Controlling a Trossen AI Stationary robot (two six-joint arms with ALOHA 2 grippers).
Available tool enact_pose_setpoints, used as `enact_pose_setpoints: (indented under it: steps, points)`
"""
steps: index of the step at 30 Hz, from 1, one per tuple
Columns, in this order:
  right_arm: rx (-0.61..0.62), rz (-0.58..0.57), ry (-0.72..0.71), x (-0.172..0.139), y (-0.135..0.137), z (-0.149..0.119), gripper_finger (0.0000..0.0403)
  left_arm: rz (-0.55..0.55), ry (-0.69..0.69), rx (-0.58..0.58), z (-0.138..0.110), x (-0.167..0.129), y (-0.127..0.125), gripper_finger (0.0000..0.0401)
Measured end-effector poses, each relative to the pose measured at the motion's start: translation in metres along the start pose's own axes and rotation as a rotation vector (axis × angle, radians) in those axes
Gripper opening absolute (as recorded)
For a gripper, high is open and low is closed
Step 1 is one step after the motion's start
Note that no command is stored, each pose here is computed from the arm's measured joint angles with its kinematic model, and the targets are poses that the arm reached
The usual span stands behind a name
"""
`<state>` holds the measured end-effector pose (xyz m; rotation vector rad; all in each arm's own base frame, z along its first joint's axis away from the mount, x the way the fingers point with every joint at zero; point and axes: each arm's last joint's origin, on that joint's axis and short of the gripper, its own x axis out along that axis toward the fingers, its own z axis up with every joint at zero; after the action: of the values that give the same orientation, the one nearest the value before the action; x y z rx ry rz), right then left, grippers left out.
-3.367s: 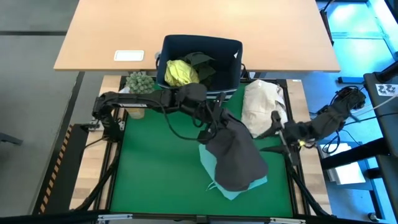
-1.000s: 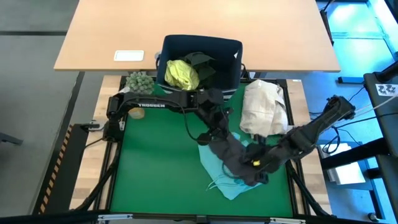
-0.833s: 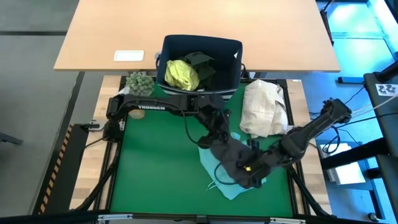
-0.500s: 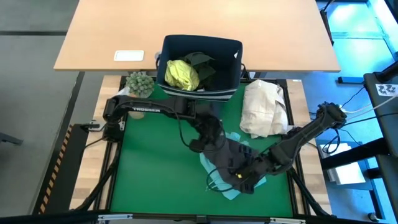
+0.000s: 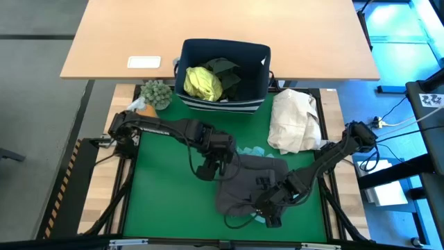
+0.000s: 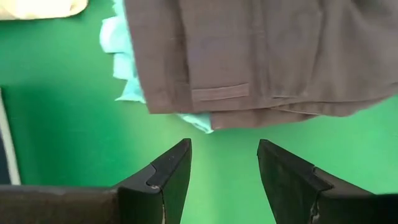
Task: Fold laundry
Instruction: Stack the black shorts on the blue shorts
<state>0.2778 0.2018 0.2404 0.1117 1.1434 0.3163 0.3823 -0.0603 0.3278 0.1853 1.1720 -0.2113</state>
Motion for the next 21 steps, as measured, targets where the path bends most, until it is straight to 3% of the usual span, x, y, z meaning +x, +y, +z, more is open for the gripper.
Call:
enact_pose_setpoints:
  steps: [5,9,16,21]
  points:
    - [-0.002,0.039,0.014,-0.001,0.002,0.001,0.0202,-0.027,-0.019,0.053,0.004,0.000,-0.027,0.0178]
    - [-0.003,0.072,0.027,-0.002,0.004,0.001,0.0236,-0.049,-0.039,0.071,0.006,-0.001,-0.050,0.0173]
    - [0.003,0.075,0.053,-0.016,0.002,-0.003,0.0238,-0.100,-0.175,0.147,0.014,0.008,-0.093,0.0165]
    - [-0.004,0.097,-0.039,-0.036,0.004,0.000,0.0223,-0.133,-0.245,0.159,0.010,0.037,-0.117,0.0163]
